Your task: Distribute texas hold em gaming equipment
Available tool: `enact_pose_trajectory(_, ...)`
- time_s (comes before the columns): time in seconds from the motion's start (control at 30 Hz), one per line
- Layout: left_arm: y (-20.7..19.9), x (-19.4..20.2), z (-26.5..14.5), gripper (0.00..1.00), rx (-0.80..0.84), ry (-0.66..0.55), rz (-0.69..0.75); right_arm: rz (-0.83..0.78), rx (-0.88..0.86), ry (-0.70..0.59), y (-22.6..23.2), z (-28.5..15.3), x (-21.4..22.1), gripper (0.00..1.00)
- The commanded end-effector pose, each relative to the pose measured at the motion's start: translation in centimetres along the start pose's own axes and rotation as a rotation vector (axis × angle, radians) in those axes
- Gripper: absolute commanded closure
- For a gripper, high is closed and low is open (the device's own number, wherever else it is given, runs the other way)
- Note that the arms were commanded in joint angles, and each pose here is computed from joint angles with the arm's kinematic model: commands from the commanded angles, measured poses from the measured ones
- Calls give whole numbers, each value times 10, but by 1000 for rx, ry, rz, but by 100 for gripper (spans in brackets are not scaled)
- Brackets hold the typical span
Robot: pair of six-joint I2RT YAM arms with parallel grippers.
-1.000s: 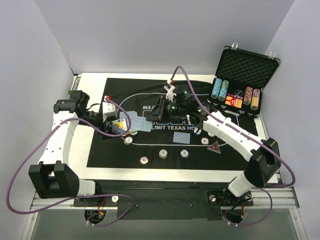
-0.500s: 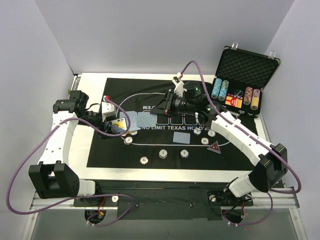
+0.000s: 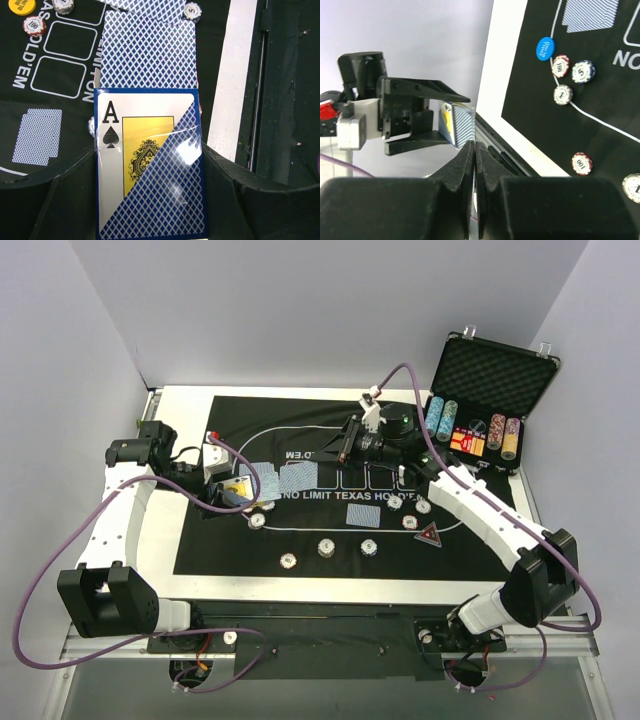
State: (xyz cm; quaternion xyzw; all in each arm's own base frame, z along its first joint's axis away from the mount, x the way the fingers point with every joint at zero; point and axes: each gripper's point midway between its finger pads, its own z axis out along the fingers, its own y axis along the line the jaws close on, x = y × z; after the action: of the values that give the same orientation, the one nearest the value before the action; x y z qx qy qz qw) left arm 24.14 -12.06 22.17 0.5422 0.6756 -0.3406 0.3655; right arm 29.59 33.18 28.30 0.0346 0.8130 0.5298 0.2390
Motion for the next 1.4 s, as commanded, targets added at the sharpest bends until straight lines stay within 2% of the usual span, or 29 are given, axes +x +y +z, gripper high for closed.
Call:
enact_pose_trajectory(0.0, -44, -14, -6, 100, 99, -50, -147, 88, -64, -19, 5, -1, 1, 100)
enact_pose_trajectory(0.1, -44, -14, -6, 100, 99, -50, -145, 166, -102, -45, -3, 6, -1, 100)
enact_pose_trajectory(0.13, -44, -13, -6, 100, 101, -49, -148, 236, -111, -50, -7, 7, -2, 100)
enact_pose_trajectory(0.37, -43, -14, -7, 100, 99, -47, -144, 422, -355, -170, 13, -12, -51, 100)
enact_pose_trajectory(0.47, -42, -14, -8, 100, 98, -47, -143, 462, -450, -207, 20, -26, -68, 100)
enact_pose_trajectory(0.57, -43, -14, -8, 100, 102, -48, -146, 464, -467, -249, 15, -39, -82, 100)
enact_pose_trajectory(0.63, -43, -14, -9, 100, 100, -48, -146, 435, -420, -262, 3, -45, -85, 100)
enact_pose_trajectory(0.7, -43, -15, -9, 100, 99, -49, -141, 431, -291, -260, -27, -44, -82, 100)
enact_pose_trajectory(0.73, -42, -15, -9, 100, 97, -49, -142, 351, -255, -270, -33, -47, -79, 100)
enact_pose_trajectory(0.77, -42, -15, -10, 100, 95, -49, -140, 372, -152, -250, -56, -46, -73, 100)
enact_pose_trajectory(0.8, -42, -15, -10, 100, 95, -49, -142, 272, -63, -243, -72, -48, -65, 100)
enact_pose_trajectory(0.9, -43, -15, -10, 100, 97, -52, -138, 209, 195, -199, -130, -55, -43, 100)
enact_pose_trajectory(1.0, -43, -15, -10, 100, 95, -53, -137, 249, 307, -184, -184, -55, -24, 100)
enact_pose_trajectory(1.07, -43, -15, -10, 100, 94, -51, -137, 277, 317, -194, -205, -52, -17, 100)
enact_pose_trajectory(1.17, -43, -15, -10, 100, 92, -47, -136, 284, 327, -239, -226, -50, -15, 100)
enact_pose_trajectory(1.37, -43, -15, -11, 100, 88, -46, -135, 236, 477, -215, -268, -60, 6, 100)
